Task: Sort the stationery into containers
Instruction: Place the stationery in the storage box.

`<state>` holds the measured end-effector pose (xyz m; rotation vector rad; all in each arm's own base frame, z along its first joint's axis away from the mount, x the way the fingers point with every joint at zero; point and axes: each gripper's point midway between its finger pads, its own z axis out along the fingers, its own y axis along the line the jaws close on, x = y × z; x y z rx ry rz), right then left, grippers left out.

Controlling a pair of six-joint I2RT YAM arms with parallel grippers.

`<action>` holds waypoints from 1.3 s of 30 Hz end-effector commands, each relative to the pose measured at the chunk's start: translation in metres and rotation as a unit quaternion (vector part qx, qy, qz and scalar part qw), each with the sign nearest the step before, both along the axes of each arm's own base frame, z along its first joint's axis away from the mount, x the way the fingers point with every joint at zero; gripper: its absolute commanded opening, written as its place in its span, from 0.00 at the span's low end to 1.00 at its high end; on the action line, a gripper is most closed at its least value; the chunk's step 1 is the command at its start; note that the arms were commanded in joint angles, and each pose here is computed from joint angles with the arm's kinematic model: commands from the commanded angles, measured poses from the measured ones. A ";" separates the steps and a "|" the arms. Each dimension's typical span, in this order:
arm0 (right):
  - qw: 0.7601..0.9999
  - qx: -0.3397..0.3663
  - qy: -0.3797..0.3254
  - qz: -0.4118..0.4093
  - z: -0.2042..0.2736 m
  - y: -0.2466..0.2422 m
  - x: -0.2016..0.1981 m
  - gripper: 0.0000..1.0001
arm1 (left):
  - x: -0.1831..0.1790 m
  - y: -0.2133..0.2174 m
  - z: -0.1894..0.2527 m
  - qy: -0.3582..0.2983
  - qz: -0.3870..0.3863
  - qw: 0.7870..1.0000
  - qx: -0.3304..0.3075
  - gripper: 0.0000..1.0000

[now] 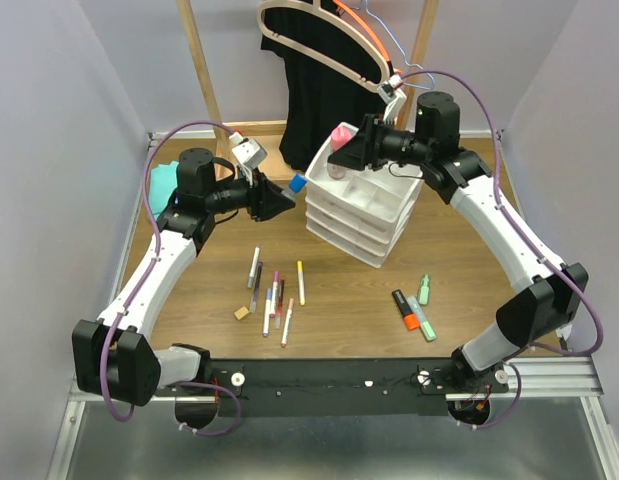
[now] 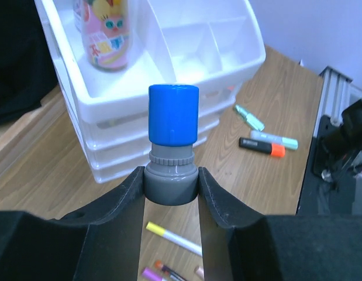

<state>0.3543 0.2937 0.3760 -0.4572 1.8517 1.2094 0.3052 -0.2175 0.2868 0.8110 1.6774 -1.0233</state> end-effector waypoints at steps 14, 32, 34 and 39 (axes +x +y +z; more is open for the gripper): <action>0.989 0.013 0.069 0.126 -0.032 0.021 -0.032 0.57 | 0.002 -0.015 0.034 -0.028 -0.025 0.999 -0.029 0.00; 0.983 0.029 0.042 0.175 -0.021 0.049 -0.041 0.75 | 0.002 -0.027 0.036 -0.027 -0.038 0.998 -0.039 0.00; 0.984 0.028 0.041 0.172 -0.022 0.050 -0.038 0.74 | 0.000 -0.030 0.037 -0.026 -0.044 0.998 -0.041 0.00; 0.986 0.026 0.035 0.160 -0.022 0.052 -0.031 0.70 | -0.003 -0.037 0.037 -0.021 -0.054 0.997 -0.044 0.00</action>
